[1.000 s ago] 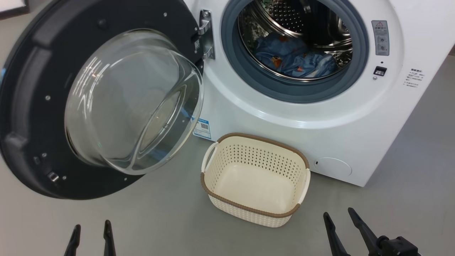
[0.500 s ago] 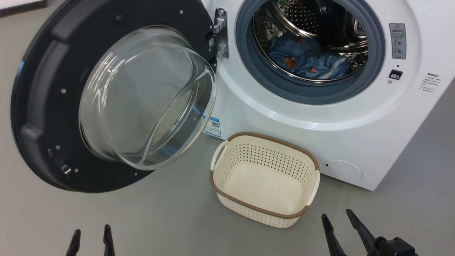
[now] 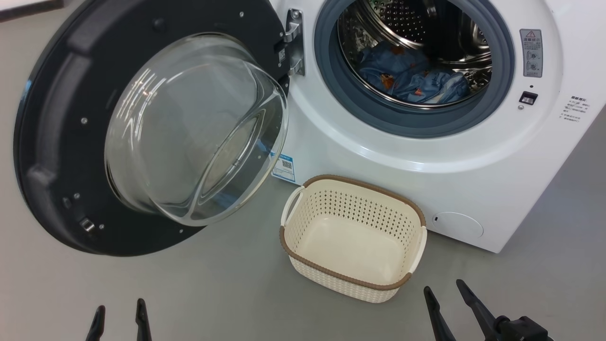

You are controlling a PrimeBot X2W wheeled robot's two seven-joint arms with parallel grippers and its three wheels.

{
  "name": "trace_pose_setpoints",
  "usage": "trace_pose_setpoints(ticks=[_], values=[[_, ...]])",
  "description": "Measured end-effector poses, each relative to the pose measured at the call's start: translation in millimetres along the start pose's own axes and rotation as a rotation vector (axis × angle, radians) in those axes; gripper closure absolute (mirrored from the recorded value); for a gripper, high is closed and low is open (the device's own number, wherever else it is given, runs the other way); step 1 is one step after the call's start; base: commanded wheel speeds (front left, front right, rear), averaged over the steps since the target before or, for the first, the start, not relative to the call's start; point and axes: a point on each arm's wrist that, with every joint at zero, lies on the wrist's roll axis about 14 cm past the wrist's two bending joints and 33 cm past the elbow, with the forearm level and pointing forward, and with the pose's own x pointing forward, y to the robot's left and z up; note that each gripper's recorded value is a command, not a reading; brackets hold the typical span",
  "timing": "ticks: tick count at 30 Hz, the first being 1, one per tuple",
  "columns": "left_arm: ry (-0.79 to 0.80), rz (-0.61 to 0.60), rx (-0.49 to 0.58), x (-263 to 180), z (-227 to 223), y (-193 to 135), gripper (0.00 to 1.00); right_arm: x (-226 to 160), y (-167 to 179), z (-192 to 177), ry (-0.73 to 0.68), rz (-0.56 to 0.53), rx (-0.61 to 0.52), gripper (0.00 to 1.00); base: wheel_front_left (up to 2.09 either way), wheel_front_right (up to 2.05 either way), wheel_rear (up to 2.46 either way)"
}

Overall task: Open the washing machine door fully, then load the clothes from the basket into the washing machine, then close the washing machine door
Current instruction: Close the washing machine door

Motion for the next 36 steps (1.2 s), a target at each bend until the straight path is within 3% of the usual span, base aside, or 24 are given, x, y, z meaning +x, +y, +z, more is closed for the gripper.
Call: trace_pose_setpoints(ticks=[6, 7, 8, 9, 10, 22, 31, 36], values=[[0.000, -0.001, 0.000, 0.2, 0.1, -0.1, 0.00, -0.4, -2.4, 0.8, -0.002, -0.007, -0.001, 0.00, 0.00, 0.00, 0.00], [0.000, 0.000, -0.001, 0.2, 0.0, 0.0, 0.19, -0.4, -3.1, 1.0, -0.003, -0.010, -0.002, 0.00, 0.00, 0.00, 0.00], [0.000, 0.000, -0.001, 0.2, 0.0, 0.0, 0.19, -0.4, -3.1, 1.0, -0.003, -0.010, -0.002, 0.00, 0.00, 0.00, 0.00], [0.001, 0.002, -0.010, 0.2, -0.1, 0.4, 0.90, -0.5, -3.8, 1.1, -0.003, -0.012, -0.002, 0.00, 0.00, 0.00, 0.00], [0.002, 0.005, -0.020, 0.2, -0.2, 0.8, 1.00, -0.5, -4.5, 1.2, -0.003, -0.014, -0.002, 0.00, 0.00, 0.00, 0.00], [-0.110, 0.112, -0.137, 13.2, 33.3, 45.5, 1.00, -0.8, -9.5, 1.3, -0.005, -0.028, 0.000, 0.00, 0.00, 0.00, 0.00], [-0.395, 0.168, -0.433, 68.4, 135.5, 112.3, 1.00, -1.8, -12.4, -0.9, 0.000, -0.034, -0.009, 0.00, 0.00, 0.00, 0.00], [-0.423, 0.159, -0.553, 102.1, 176.1, 140.1, 1.00, -3.6, -15.9, -2.9, 0.006, -0.043, -0.016, 0.00, 0.00, 0.00, 0.00]])
